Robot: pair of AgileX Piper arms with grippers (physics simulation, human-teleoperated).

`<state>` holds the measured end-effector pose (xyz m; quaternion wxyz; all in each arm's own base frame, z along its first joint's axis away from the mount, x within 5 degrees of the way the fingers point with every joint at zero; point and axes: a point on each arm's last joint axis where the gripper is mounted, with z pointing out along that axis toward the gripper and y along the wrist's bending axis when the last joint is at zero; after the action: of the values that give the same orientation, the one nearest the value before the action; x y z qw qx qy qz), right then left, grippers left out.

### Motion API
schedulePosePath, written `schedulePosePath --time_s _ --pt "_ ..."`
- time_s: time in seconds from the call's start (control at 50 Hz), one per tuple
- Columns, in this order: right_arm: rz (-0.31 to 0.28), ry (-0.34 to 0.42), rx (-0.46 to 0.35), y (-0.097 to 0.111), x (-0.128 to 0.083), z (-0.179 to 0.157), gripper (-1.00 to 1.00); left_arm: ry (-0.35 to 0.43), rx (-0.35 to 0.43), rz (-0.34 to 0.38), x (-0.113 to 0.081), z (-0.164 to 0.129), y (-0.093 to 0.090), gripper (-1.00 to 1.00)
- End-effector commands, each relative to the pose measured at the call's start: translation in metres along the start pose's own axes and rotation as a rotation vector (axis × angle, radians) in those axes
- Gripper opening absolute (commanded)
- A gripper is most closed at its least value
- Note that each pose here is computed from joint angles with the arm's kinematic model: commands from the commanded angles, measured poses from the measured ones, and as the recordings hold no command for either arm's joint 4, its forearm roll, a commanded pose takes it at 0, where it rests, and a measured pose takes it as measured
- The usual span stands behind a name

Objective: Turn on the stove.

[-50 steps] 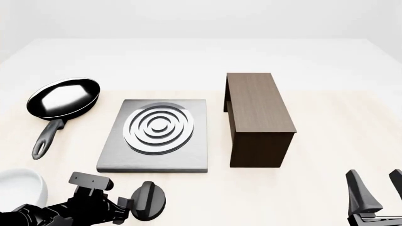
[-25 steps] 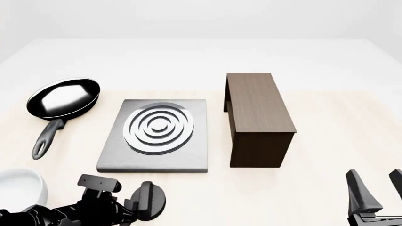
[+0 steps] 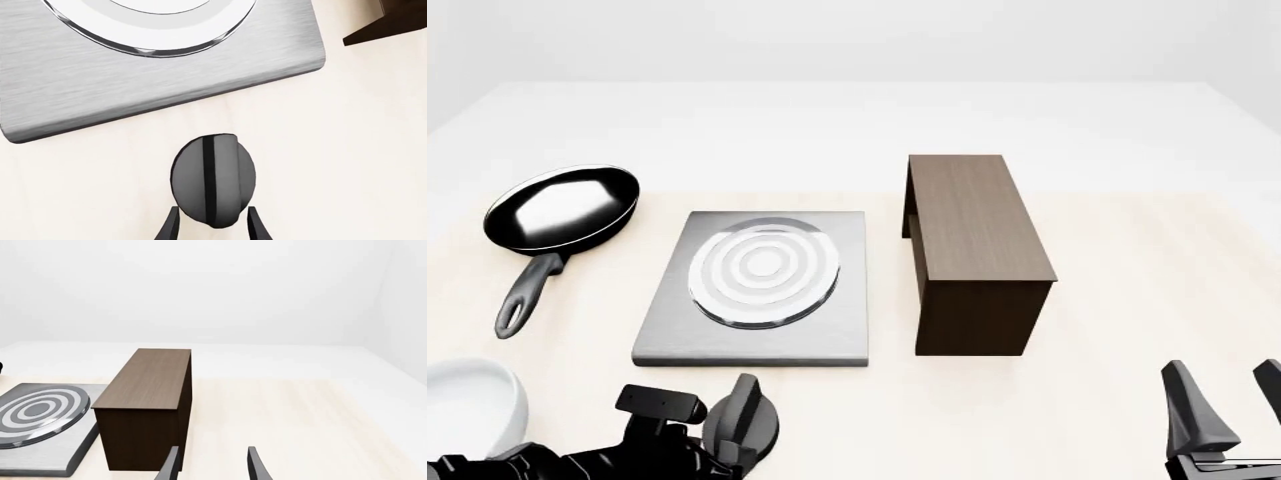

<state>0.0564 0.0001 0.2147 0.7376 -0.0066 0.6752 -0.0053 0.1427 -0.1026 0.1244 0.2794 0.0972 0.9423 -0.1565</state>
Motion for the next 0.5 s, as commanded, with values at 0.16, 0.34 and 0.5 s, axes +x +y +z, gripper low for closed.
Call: schedulePosePath --time_s 0.16,0.34,0.5 --pt "0.0 0.0 0.0 0.0 0.0 0.0 1.0 0.001 0.025 0.025 0.001 -0.004 -0.005 1.0" --pt "0.0 0.0 0.0 0.0 0.0 0.0 1.0 -0.01 0.03 0.029 0.001 -0.007 -0.005 1.0" --pt "0.0 0.0 0.0 0.0 0.0 0.0 1.0 -0.192 0.05 0.15 -0.023 -0.066 -0.005 1.0"
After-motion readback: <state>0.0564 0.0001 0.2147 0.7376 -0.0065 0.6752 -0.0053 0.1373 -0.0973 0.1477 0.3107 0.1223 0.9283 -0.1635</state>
